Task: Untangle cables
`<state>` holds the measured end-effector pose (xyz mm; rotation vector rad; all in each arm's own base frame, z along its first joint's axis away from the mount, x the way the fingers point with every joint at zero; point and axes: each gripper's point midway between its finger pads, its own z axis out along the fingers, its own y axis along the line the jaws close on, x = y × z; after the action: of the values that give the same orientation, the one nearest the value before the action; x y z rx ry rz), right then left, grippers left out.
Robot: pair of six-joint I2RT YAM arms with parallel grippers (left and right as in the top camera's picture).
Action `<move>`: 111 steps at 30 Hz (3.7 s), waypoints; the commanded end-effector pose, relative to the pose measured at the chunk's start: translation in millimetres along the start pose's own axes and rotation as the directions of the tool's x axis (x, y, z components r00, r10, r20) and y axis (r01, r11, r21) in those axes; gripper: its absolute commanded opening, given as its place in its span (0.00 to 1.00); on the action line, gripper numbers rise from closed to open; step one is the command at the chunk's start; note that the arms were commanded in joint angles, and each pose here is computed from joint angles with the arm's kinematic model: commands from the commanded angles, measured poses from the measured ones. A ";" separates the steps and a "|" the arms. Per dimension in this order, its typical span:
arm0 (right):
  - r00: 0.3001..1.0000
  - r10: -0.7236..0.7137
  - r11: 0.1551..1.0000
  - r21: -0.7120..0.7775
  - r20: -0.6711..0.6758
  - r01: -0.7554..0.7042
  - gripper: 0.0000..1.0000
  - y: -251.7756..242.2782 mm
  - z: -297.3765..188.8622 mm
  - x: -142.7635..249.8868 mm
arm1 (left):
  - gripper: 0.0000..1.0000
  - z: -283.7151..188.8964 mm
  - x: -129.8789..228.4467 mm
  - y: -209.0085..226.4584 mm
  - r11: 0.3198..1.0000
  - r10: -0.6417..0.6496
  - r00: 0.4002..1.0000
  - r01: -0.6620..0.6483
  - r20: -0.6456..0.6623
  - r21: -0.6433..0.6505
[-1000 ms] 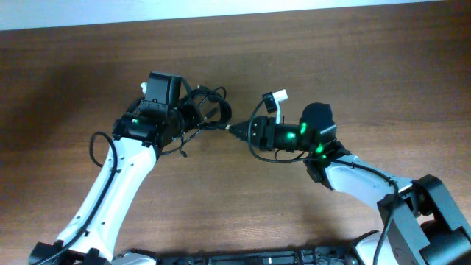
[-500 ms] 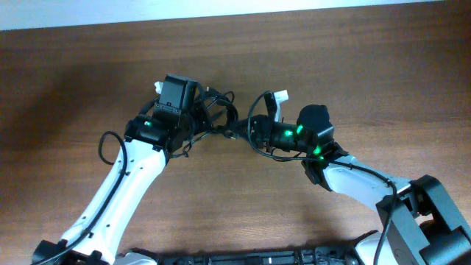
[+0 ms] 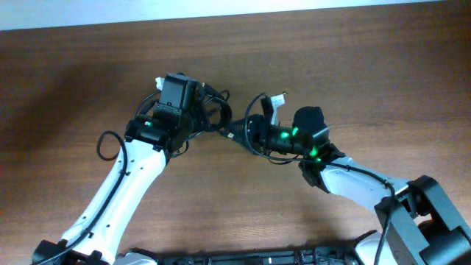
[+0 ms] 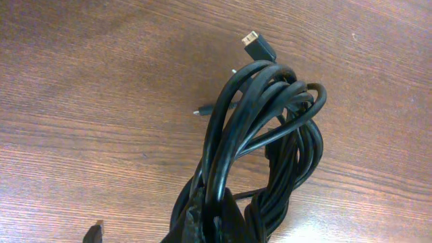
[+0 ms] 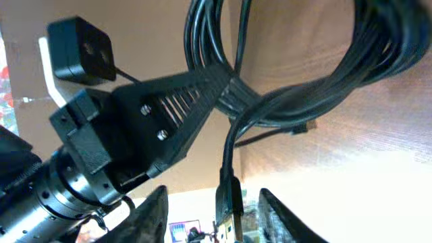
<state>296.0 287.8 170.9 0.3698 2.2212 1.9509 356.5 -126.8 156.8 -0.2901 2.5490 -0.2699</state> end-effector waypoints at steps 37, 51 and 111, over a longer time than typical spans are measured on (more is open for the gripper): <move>0.741 -0.663 0.728 0.143 -0.105 0.671 0.77 -39.0 19.6 26.2 | 0.00 -1.3 -13.0 0.7 0.739 -0.664 0.742 0.670 -0.093 0.068; 0.568 -0.820 0.517 0.338 -0.067 0.787 0.35 -49.1 41.1 32.5 | 0.00 -3.2 -1.2 -8.1 0.565 -0.808 0.560 0.824 -0.185 0.027; 0.534 -0.634 0.748 0.268 0.560 0.607 0.04 71.9 -57.6 -99.7 | 0.00 -30.8 46.5 -90.3 0.791 0.381 0.921 -0.277 -0.084 0.545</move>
<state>362.0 235.2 221.9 0.0650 1.7490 1.3299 324.9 -209.6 175.9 0.4151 2.5112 -0.7620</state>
